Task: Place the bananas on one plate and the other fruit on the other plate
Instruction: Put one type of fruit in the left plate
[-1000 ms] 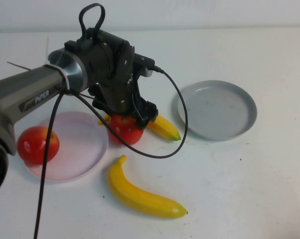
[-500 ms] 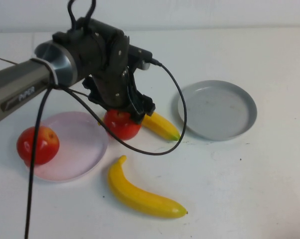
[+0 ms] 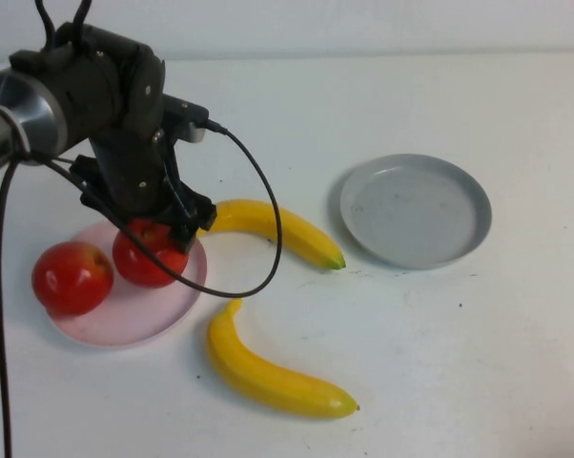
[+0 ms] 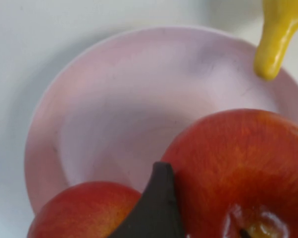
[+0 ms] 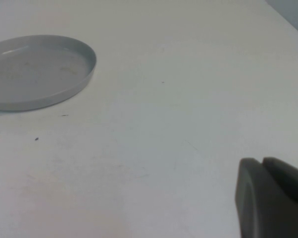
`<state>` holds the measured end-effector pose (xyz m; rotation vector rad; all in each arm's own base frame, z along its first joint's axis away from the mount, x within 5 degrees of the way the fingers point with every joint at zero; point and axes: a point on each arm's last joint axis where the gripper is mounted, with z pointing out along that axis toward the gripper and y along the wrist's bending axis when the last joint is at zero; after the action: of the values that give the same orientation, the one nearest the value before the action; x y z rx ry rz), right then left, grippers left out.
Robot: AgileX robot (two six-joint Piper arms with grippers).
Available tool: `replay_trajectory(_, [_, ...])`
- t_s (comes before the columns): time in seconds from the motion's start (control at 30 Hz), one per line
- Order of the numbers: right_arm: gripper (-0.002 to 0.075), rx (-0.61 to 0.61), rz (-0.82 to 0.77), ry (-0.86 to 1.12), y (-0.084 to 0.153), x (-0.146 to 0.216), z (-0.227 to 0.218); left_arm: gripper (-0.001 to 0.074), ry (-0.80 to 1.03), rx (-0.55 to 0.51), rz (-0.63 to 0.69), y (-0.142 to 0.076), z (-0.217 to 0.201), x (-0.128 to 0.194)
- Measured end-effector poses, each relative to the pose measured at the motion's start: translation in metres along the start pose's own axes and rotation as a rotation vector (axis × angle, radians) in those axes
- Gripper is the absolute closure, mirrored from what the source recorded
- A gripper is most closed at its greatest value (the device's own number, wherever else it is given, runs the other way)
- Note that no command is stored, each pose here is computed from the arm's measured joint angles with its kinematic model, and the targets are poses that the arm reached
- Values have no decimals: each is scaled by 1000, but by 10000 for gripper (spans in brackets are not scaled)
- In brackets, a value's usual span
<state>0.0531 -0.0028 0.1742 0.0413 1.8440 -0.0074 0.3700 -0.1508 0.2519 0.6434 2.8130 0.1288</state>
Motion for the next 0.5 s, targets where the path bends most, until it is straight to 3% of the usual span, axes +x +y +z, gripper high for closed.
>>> replay_trajectory(0.17, [741,0,0,0,0,0,0,68,25,2,7,-1,9,6])
replay_trajectory(0.5, [741,0,0,0,0,0,0,67,-50,-2,-2,3,-18,8])
